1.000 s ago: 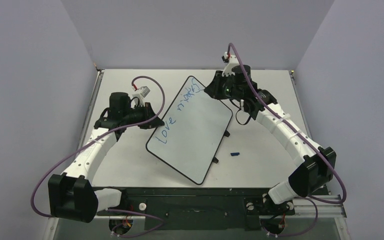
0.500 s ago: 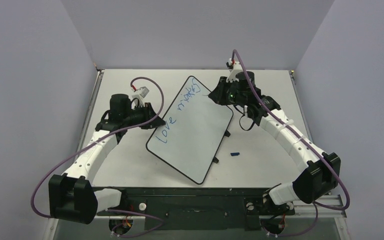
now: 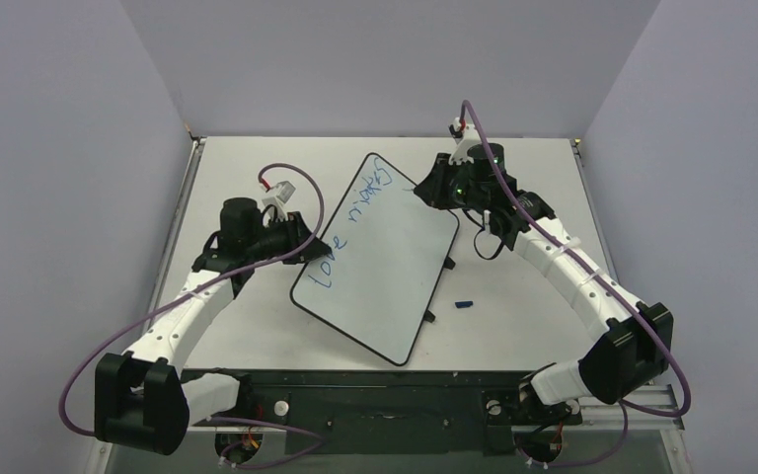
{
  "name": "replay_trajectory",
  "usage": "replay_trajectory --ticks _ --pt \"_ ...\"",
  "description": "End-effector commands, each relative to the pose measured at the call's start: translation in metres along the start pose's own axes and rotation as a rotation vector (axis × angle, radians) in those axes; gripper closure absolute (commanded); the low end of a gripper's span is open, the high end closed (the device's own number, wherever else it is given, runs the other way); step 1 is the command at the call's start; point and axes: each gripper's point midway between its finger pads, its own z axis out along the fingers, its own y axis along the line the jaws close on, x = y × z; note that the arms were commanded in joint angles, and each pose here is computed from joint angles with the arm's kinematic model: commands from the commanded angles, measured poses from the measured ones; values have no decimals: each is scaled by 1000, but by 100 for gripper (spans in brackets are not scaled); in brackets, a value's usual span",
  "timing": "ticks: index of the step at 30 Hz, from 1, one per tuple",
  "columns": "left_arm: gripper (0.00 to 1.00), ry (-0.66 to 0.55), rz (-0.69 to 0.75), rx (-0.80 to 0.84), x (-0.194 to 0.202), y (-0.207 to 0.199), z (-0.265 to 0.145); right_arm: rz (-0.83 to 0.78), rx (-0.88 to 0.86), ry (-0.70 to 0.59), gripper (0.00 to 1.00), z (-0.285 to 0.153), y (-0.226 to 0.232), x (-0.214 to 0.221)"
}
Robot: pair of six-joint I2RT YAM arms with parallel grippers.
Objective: Write a sentence on the whiteboard
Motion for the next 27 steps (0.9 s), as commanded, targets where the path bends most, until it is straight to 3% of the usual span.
replay_trajectory --ticks 1,8,18,23,27 --pt "73 -76 46 50 -19 -16 -2 -5 -33 -76 100 -11 9 -20" --pt "62 -101 52 48 -28 -15 3 -4 -33 -78 100 -13 9 -21" --pt "58 -127 46 71 -48 -10 23 -2 -35 -79 100 -14 9 -22" --pt "58 -115 44 95 -61 -9 40 -2 -37 -84 100 -17 9 -22" --pt "71 -98 43 121 -71 -11 55 -3 -34 -87 100 -19 8 -22"
